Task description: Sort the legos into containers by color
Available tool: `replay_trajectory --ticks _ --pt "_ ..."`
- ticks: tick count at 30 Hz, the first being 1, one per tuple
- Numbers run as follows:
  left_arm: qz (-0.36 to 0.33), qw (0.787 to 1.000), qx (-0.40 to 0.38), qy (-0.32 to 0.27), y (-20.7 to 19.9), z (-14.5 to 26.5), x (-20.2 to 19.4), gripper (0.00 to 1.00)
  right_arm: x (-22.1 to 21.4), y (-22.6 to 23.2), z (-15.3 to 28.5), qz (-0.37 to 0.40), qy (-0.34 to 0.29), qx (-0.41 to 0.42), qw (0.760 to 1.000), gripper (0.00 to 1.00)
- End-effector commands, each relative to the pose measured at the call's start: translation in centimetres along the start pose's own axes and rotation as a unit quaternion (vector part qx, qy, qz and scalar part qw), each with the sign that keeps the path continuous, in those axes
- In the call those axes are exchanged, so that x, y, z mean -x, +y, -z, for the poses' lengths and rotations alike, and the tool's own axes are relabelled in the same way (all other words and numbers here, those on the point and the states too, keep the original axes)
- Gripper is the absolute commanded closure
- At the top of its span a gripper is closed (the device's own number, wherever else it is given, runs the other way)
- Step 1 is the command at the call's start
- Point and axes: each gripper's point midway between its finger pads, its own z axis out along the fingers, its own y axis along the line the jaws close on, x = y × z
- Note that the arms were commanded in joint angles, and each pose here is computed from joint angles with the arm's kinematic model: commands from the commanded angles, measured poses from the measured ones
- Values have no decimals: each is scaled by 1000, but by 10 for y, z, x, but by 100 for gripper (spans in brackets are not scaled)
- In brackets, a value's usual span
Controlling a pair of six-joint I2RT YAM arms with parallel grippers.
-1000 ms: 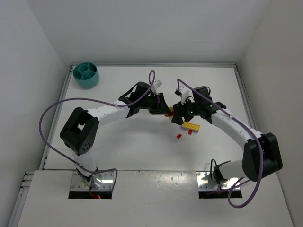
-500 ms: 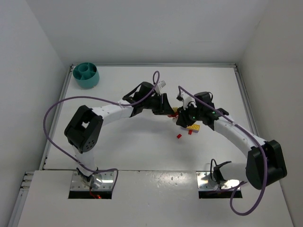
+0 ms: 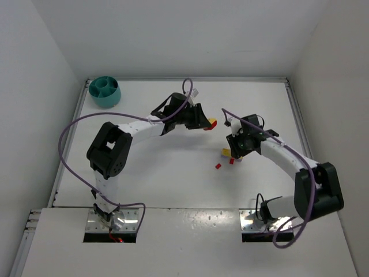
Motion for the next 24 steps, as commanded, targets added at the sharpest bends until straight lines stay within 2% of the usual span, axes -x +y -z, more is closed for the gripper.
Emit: replay_trajectory --ticks 1,5,8,9,12,15,18,22,24 --pt "-8 1000 -15 1 -4 7 -11 100 16 -25 -2 -35 1 -44 998 100" --pt "-32 998 -46 19 -10 18 -27 100 12 -25 -11 -35 29 -18 999 97" --pt "-53 995 -84 30 -24 26 -32 98 14 -30 -16 -26 35 -14 999 85" --pt "-53 994 -88 33 -25 27 -34 98 16 -34 -17 -30 35 -16 999 69" --pt "-61 993 -93 33 -29 26 -36 98 28 -43 -14 -28 23 -27 999 49" --pt "-62 993 -97 36 -29 29 -40 98 44 -51 -7 -34 5 -32 999 46" --pt "-76 991 -106 32 -31 34 -42 98 56 -43 3 -33 -12 1 999 41" --pt "-95 981 -163 44 -45 42 -53 98 73 -2 28 7 -75 123 990 41" --pt "-98 974 -198 43 -60 45 -56 98 71 28 39 29 -96 203 974 41"
